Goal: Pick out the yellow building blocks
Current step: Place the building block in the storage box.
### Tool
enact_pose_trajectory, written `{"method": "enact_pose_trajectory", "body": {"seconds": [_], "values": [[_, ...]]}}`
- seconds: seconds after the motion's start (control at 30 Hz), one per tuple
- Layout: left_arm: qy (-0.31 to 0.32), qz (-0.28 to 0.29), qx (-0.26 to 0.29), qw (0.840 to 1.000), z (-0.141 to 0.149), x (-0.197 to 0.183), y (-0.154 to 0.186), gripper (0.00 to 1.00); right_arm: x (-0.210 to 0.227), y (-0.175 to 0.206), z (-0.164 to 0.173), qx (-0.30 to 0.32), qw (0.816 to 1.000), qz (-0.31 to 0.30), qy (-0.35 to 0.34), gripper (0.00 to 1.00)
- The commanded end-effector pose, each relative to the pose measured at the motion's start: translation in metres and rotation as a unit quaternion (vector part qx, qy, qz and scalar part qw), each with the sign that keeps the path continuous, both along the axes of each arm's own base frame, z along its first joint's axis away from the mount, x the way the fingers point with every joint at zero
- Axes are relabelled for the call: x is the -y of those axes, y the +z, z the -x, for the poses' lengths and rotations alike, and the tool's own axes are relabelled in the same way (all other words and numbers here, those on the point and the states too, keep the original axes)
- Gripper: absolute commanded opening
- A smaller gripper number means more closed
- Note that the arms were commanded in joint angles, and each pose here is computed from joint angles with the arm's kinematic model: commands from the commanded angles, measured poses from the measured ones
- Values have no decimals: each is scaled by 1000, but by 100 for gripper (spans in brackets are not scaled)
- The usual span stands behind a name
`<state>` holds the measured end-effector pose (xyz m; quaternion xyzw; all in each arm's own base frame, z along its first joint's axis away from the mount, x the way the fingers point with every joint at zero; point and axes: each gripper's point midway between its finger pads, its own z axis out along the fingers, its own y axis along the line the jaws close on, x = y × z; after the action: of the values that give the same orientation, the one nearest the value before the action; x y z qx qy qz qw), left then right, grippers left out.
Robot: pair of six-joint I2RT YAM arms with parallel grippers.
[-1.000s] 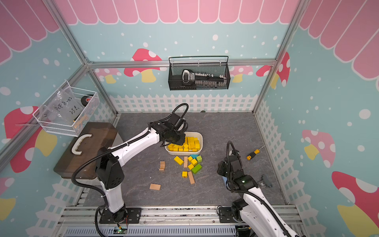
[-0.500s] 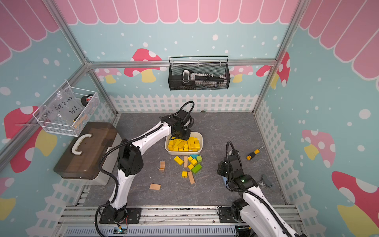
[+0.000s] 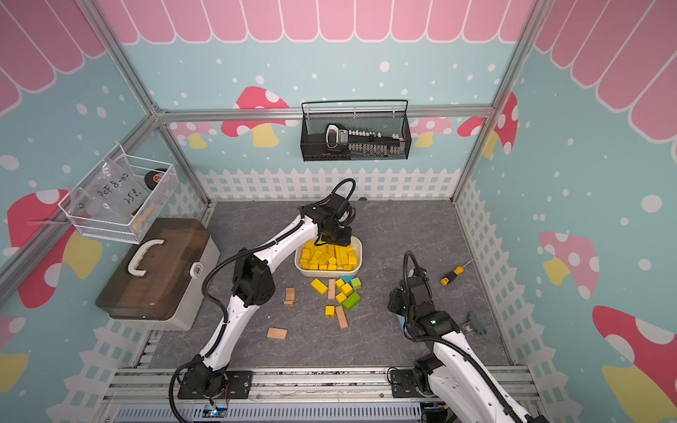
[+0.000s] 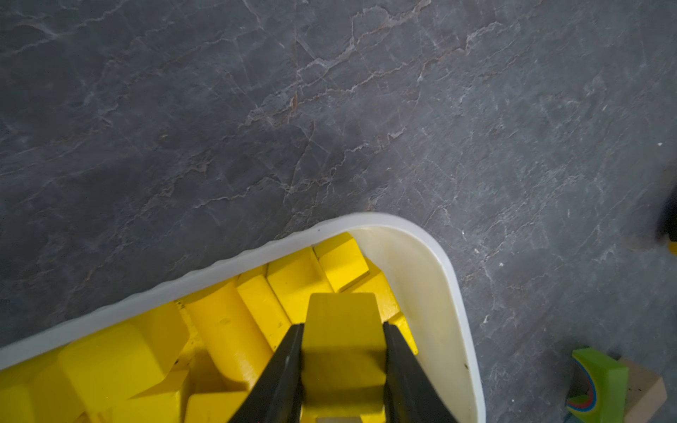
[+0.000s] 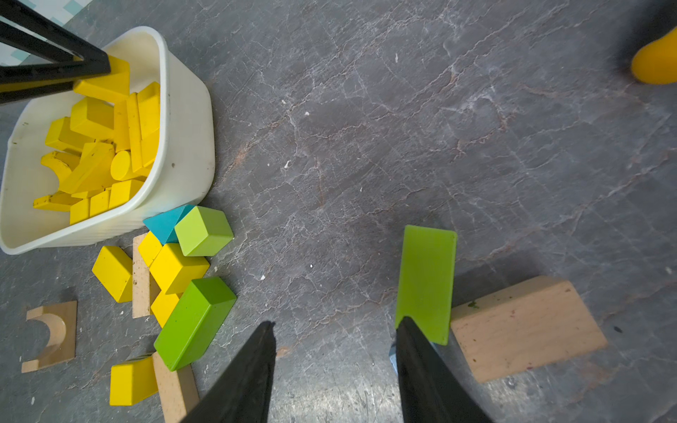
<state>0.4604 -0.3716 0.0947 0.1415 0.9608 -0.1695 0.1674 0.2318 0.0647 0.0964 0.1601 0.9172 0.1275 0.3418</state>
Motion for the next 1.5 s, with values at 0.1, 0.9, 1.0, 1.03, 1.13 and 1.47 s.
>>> {"method": "enact_pose_trajectory", "body": {"seconds": [0.1, 0.9, 1.0, 1.03, 1.13, 1.47], "values": [[4, 27, -22, 999, -3, 12, -9, 37, 4, -2, 1, -2, 1000, 3, -7, 54], [48, 61, -28, 997, -19, 20, -23, 40, 3, -2, 1, 0, 1000, 0, -5, 54], [51, 65, -29, 996, -19, 21, -23, 40, 3, -2, 1, 0, 1000, 0, -5, 54], [52, 64, -29, 996, -19, 20, -23, 40, 3, -3, 2, -1, 1000, 0, -5, 54], [56, 60, -27, 996, -20, 18, -23, 40, 3, -2, 1, 0, 1000, -1, -6, 54], [51, 41, -20, 998, -17, 10, -23, 32, 4, -2, 1, 1, 1000, -2, -6, 54]]}}
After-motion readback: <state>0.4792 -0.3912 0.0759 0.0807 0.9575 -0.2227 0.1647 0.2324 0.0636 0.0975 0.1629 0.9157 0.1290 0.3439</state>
